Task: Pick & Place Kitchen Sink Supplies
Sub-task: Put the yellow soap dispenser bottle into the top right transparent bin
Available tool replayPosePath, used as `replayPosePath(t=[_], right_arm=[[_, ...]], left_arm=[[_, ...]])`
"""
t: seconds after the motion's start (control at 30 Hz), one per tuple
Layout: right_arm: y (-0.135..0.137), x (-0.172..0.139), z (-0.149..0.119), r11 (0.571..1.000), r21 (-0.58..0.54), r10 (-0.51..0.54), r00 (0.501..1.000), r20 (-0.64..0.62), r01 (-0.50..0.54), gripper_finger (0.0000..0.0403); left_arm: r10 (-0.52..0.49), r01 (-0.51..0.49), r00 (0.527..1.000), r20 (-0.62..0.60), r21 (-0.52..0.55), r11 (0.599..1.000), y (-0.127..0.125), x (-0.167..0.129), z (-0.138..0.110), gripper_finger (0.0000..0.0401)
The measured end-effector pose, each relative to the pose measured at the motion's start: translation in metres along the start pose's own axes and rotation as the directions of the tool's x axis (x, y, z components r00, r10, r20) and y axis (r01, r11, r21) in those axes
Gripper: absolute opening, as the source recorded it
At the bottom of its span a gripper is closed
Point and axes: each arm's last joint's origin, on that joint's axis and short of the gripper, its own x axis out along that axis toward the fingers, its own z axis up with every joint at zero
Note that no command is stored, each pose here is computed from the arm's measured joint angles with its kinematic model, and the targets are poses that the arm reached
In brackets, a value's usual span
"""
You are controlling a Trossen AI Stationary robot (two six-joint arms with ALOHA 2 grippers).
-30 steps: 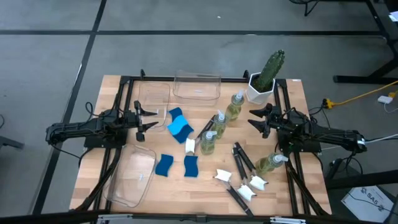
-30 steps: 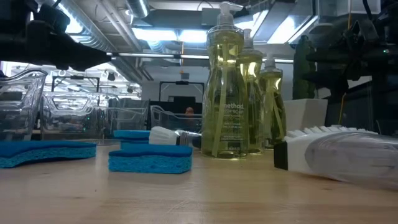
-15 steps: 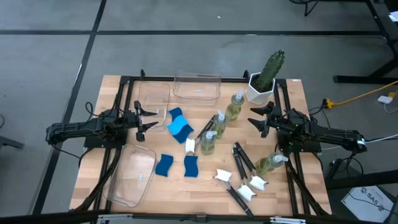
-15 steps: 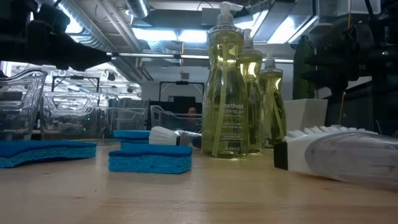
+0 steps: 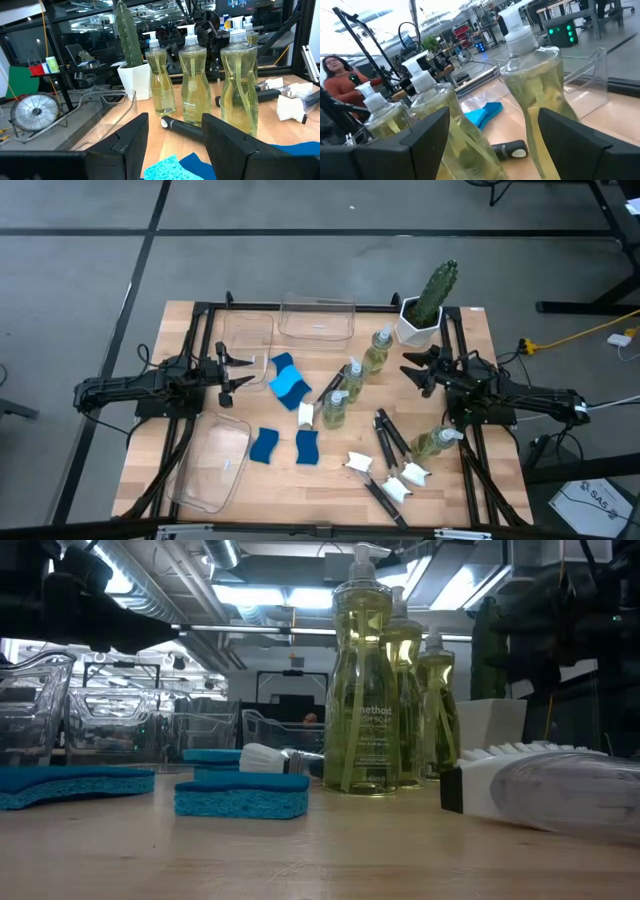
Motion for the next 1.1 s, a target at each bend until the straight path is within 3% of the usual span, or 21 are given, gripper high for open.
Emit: replayPosePath(t=[0.17,0.67,0.87,1.1], right_arm=[[0.003,0.0,0.007,0.999,0.006,0.033,0.997,0.07,-0.033,0.03],[0.029,-0.003,0.039,0.968,-0.196,0.19,0.97,0.154,-0.159,0.03],[0.033,0.011,0.043,0.963,-0.267,0.068,0.992,0.106,-0.037,0.03],[0.037,0.036,0.047,0.918,-0.368,-0.139,0.989,0.057,0.15,0.03]], left_arm=[[0.0,0.0,1.0,0.001,0.0,1.0,0.0,0.0,0.0,0.018],[0.0,0.0,1.0,0.0,0.0,1.0,0.0,0.0,0.0,0.0179],[0.0,0.0,1.0,0.0,0.0,1.0,0.0,0.0,0.0,0.018],[0.0,0.0,1.0,0.0,0.0,1.0,0.0,0.0,0.0,0.0178]])
